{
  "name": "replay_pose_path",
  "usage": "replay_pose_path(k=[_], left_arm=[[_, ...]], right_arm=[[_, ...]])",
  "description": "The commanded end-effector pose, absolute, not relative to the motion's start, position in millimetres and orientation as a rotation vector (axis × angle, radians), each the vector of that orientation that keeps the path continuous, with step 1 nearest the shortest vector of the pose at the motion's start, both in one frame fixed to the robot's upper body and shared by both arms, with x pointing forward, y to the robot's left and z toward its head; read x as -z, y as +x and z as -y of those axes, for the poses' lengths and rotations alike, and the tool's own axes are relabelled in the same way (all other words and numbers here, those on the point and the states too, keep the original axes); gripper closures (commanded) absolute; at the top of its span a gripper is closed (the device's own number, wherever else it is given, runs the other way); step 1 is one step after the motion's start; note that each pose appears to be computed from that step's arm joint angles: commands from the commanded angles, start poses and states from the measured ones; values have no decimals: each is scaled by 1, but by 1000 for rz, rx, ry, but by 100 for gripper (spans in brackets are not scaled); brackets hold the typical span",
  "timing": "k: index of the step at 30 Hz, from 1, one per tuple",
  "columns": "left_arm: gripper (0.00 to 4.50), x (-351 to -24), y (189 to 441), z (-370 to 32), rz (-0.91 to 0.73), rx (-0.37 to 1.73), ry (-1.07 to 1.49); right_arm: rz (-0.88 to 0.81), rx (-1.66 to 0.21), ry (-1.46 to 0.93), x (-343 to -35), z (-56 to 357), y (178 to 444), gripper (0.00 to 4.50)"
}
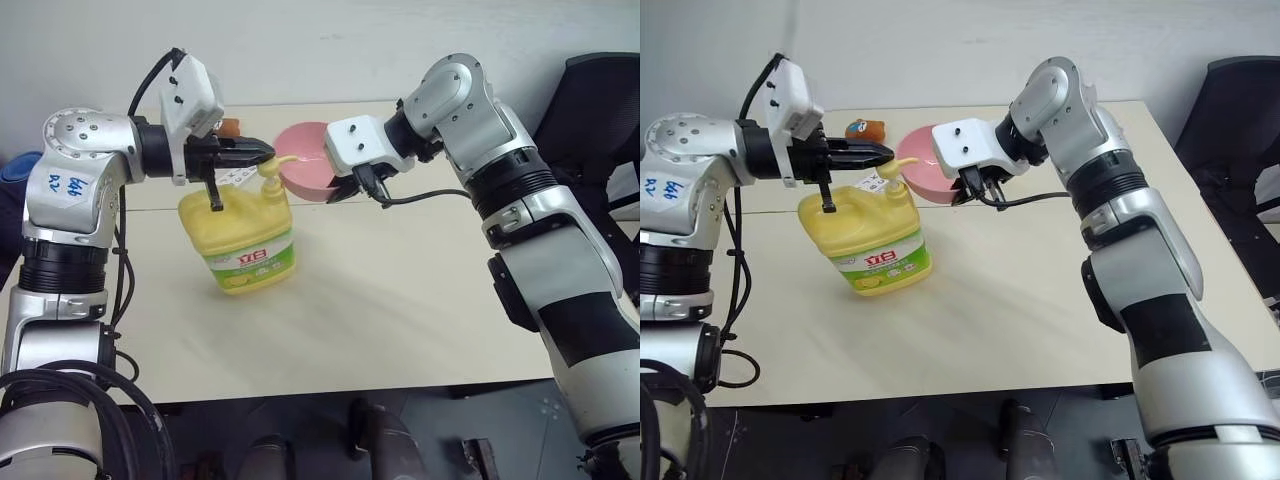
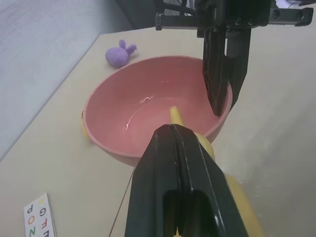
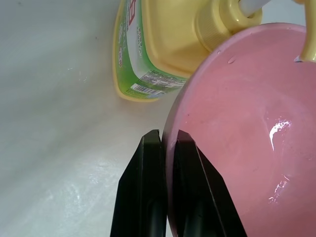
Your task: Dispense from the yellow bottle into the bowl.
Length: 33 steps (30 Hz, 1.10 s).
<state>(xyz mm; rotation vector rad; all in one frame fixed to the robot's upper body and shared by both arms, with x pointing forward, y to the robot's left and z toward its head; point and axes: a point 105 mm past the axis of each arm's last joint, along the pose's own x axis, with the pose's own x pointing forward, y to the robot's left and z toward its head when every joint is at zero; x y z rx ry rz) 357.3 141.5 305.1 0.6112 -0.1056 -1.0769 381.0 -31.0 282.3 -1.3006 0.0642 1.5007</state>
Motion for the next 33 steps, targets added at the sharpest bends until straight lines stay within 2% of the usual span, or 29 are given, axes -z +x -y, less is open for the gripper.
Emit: replay_pose_path(k=[1,14,33], left_arm=[[449,-286,362,-143,17,1084,627],[449,-249,364,-144,-101,1135,755],[449,-218,362,-144,-190,1176,831]], right_arm=[[22,-1517,-1331,-302,24,372,450],[27,-1530,-1336,-301,22,370,450],[44,-1546,-1338,-303,18,367,450]])
